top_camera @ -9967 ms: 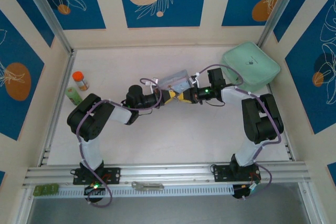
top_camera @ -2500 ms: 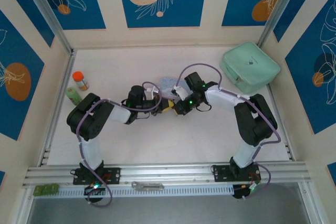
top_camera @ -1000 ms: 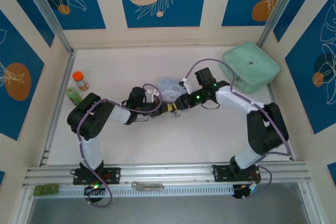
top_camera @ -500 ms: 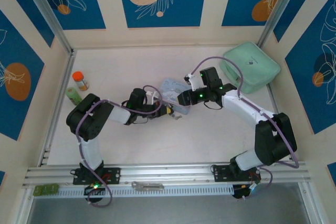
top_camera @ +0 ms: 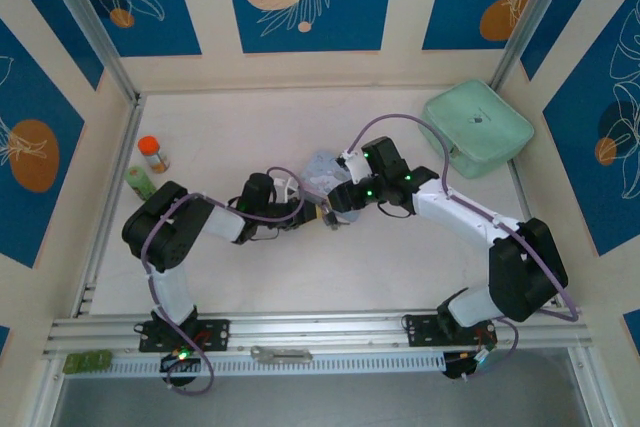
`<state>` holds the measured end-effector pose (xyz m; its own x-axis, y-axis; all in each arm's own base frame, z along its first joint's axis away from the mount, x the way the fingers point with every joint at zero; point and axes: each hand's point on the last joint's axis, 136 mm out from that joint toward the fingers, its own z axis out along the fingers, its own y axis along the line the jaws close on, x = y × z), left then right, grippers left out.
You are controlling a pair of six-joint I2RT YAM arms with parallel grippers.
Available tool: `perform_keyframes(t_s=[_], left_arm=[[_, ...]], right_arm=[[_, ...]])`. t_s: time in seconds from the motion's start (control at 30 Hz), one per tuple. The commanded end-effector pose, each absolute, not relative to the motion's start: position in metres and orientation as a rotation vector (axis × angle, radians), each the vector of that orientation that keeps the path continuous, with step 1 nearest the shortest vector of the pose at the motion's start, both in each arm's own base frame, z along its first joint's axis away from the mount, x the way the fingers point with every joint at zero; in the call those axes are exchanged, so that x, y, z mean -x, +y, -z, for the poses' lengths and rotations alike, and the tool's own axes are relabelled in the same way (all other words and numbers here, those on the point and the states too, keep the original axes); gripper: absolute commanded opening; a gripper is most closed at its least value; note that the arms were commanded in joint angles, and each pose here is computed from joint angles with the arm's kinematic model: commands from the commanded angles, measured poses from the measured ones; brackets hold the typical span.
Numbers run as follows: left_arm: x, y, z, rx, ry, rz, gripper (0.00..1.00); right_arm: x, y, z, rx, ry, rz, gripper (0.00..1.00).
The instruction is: Unlock a padlock with a key
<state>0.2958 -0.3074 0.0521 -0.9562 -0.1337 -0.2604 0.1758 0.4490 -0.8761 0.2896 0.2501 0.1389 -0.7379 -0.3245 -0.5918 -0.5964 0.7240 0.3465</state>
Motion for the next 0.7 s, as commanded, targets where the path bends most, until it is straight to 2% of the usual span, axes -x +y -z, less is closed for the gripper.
perform_keyframes(t_s=[0.0, 0.23, 0.43, 0.57, 0.67], left_arm=[[-0.304, -0.307, -0.064, -0.011, 2.341, 1.547, 0.29], [-0.308, -0.304, -0.067, 0.013, 2.304, 1.564, 0.29], [-0.326, -0.279, -0.082, 0.138, 2.199, 1.579, 0.29], [-0.34, -0.26, -0.089, 0.206, 2.164, 1.523, 0.29], [-0.349, -0.246, -0.092, 0.262, 2.134, 1.466, 0.29]], right_arm=[[-0.286, 0.246, -0.14, 0.689, 2.428, -0.699, 0.52], [-0.28, 0.249, -0.139, 0.724, 2.435, -0.697, 0.51], [-0.248, 0.262, -0.117, 0.794, 2.53, -0.615, 0.51], [-0.23, 0.267, -0.092, 0.767, 2.656, -0.489, 0.51], [-0.229, 0.262, -0.07, 0.732, 2.728, -0.278, 0.51]])
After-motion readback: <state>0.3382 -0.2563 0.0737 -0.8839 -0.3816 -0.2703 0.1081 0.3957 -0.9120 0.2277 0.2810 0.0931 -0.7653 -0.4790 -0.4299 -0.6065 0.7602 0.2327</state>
